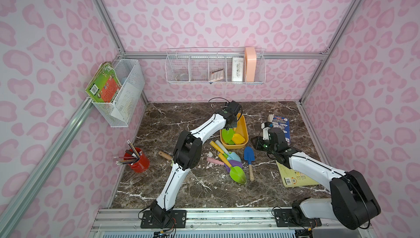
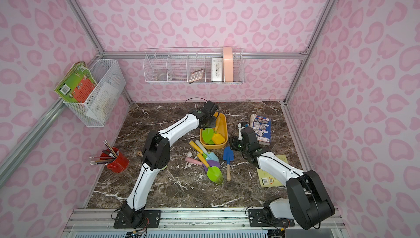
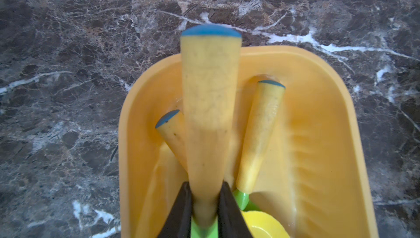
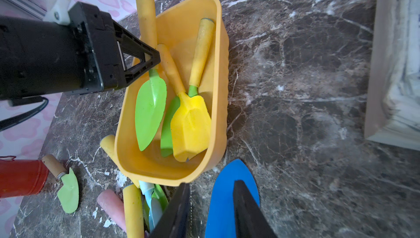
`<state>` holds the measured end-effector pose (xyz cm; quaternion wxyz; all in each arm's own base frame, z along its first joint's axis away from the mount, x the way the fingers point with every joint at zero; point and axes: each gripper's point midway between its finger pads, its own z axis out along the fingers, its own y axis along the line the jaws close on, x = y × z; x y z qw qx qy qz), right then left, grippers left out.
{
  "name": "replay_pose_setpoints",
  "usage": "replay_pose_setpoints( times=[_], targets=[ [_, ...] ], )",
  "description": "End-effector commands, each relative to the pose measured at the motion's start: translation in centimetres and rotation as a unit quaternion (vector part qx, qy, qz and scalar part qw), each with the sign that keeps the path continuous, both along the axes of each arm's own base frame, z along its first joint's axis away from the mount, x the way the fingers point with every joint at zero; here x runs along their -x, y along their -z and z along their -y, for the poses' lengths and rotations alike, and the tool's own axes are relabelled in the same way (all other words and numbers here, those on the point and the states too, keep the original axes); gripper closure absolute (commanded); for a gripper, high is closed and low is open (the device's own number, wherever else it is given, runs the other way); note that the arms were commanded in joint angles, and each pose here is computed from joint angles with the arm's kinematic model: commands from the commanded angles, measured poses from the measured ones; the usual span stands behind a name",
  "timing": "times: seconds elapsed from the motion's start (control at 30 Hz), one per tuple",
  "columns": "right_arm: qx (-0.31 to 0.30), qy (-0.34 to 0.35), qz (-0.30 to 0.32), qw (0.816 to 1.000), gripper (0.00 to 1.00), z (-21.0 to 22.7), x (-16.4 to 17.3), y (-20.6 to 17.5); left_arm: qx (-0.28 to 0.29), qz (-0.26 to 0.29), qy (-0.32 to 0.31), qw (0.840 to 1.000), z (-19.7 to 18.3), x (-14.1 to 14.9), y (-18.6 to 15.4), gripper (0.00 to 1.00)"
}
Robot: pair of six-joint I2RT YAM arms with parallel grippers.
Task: Put the shovel into the storage box
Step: Place the shovel in the storage box.
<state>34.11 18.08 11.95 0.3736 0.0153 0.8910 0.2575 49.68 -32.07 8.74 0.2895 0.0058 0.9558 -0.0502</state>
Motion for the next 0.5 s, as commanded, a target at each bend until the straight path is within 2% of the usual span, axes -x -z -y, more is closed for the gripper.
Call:
replay_pose_setpoints(
  times=[0.0,0.23,0.47],
  targets=[
    [0.007,0.005,-0.003,1.0,0.64,0.3,0.2,0.2,-0.006,0.008,-0.003,1.0,0.0,-0.3,0.0,0.76],
    [0.01,0.006,0.0,1.0,0.64,0.4,0.4,-0.1,-0.005,0.027,0.007,1.0,0.6,0.0,-1.9,0.63],
    [0.015,-0.001,0.018,1.0,0.64,0.3,0.9,-1.8,0.012,0.041,0.027,0.999,1.5,1.3,-5.6,0.63]
  ],
)
